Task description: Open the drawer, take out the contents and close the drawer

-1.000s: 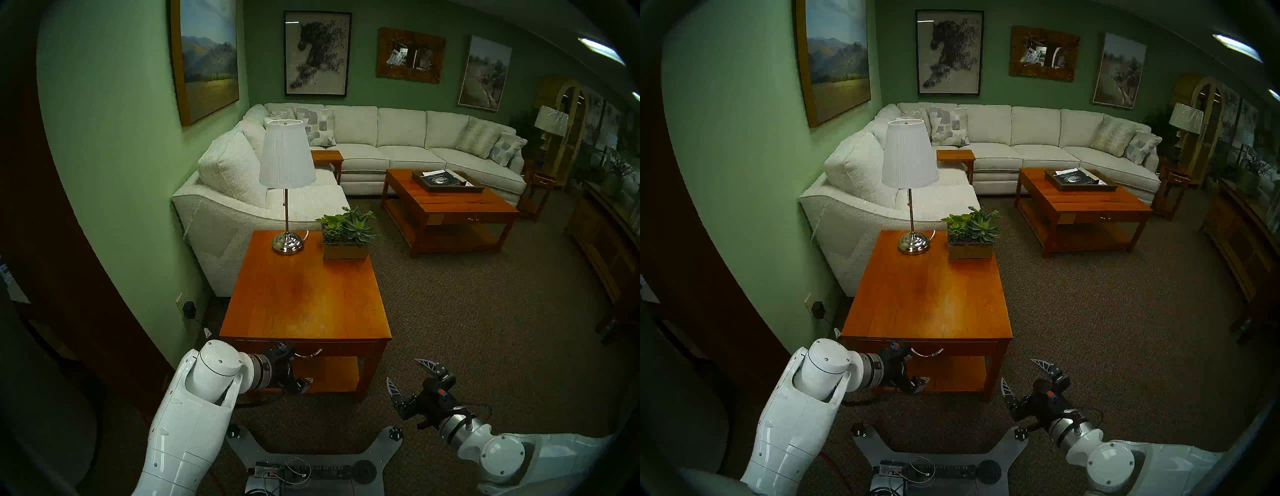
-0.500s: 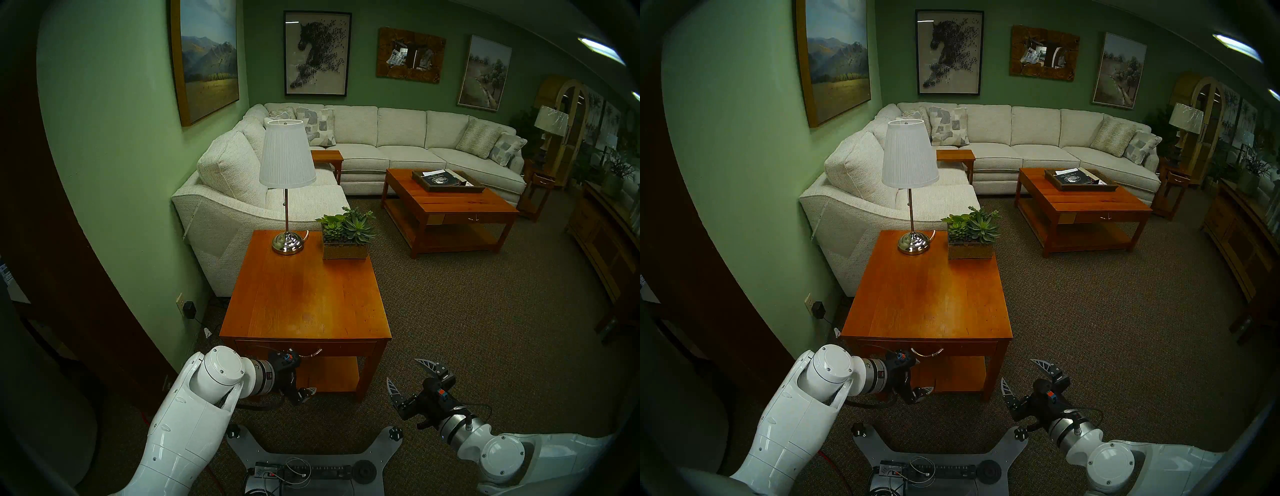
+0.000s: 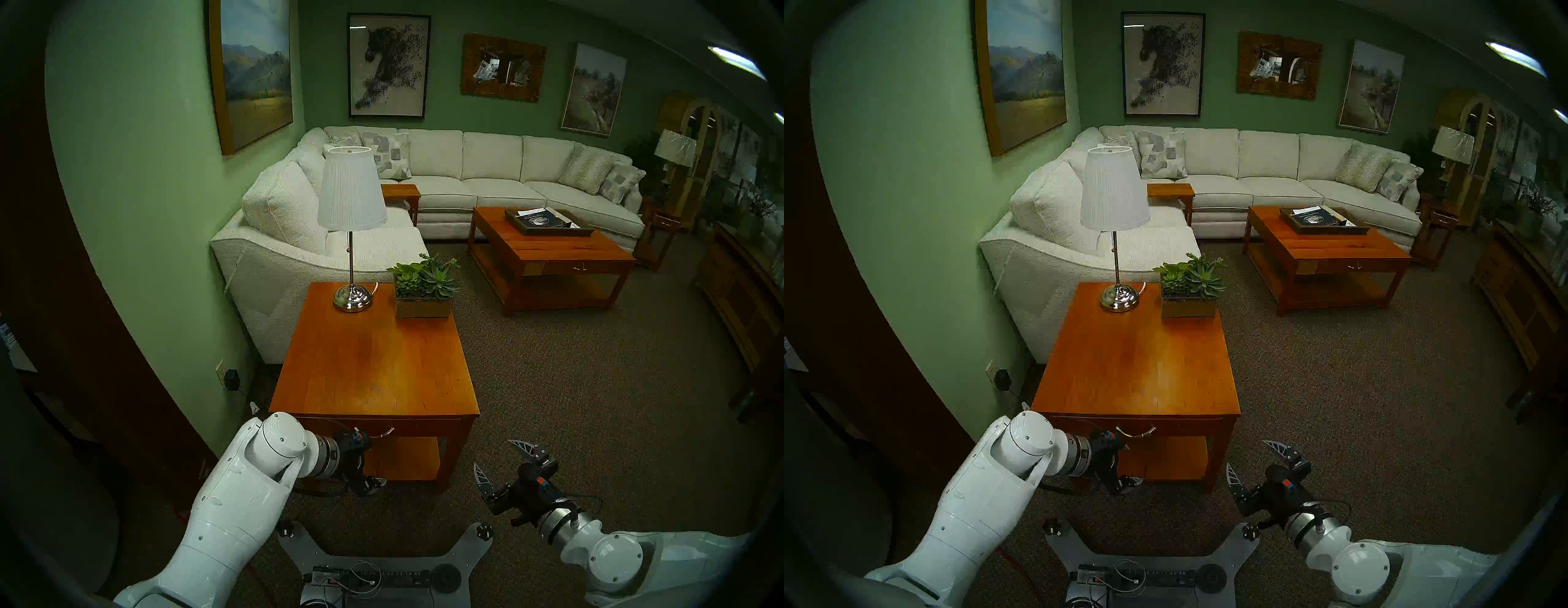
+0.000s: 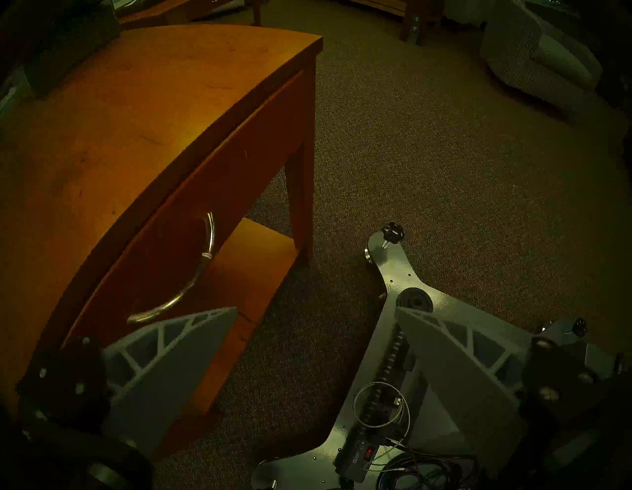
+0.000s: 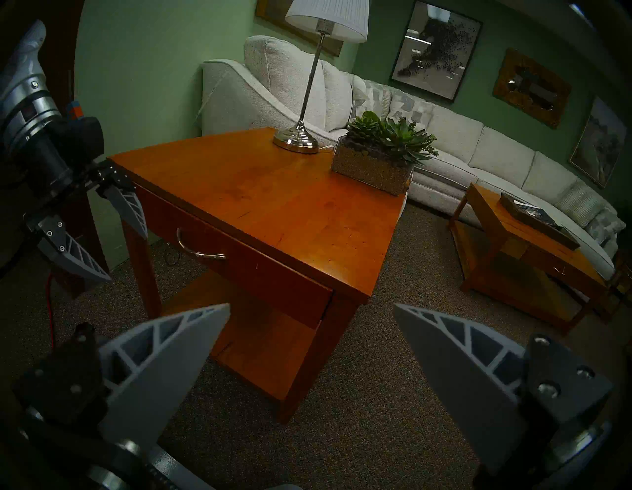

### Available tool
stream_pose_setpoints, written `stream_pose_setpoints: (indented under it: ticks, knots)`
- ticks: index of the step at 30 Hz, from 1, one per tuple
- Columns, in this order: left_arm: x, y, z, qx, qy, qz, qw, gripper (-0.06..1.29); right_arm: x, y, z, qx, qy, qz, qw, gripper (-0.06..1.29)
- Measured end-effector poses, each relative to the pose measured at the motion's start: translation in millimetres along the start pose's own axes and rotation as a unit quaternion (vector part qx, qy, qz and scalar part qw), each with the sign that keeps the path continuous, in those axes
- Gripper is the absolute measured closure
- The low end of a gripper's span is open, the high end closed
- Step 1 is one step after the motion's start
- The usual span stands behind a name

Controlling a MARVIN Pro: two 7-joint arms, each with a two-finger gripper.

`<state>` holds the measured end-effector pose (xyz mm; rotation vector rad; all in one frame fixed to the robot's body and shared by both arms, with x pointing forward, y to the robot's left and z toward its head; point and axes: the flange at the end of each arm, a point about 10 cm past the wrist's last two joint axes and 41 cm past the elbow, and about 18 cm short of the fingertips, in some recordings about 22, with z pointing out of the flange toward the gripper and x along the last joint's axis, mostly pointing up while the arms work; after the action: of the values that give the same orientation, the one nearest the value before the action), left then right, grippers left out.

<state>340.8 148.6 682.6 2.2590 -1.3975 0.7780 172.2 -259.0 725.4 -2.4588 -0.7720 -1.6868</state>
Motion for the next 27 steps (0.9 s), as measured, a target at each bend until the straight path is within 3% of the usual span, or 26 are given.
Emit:
stream_pose_setpoints:
  ticks: [13,27]
  knots:
    - [12.9,-19.4,17.4,0.003,-0.001,0.004,1.0000,-0.03,-0.2,0,-0.1,0.000,0.000,0.000,1.0000,-0.02]
    - [21.9,-27.4,39.7,0.050,-0.001,0.048,0.9976,-0.03,-0.3,0,-0.1,0.000,0.000,0.000,1.0000,-0.02]
